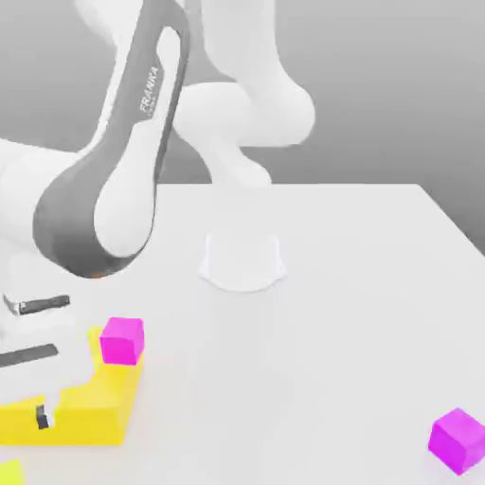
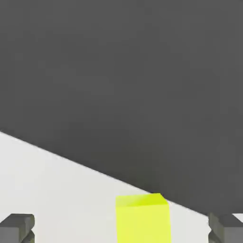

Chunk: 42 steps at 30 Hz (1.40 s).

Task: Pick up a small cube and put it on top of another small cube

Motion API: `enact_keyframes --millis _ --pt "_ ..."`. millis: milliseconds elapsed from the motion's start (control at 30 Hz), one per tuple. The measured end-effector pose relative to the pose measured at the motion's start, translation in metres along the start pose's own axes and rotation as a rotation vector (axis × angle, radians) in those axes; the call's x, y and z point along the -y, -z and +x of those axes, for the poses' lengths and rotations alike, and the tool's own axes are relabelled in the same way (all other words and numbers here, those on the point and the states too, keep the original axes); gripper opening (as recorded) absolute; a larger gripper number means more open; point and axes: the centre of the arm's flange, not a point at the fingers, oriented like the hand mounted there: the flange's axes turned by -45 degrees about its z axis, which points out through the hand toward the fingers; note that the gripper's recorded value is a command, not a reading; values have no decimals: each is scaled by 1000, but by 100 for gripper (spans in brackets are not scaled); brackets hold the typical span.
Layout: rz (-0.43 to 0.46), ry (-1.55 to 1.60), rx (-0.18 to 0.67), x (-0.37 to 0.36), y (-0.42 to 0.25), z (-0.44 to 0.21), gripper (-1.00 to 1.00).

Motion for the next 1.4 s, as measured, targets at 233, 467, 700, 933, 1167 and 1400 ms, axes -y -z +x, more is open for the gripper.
enact_keyframes --millis 233,467,700,933,1167,1400 --pt "5 16 25 -5 -76 -10 -100" --pt "6 17 26 -6 -51 -9 -100" --pt "31 -131 18 22 19 -32 -100" --pt "48 -326 16 69 63 -67 -100" --pt "35 -503 21 124 94 -104 -100" --pt "3 -628 24 165 85 -131 -100"
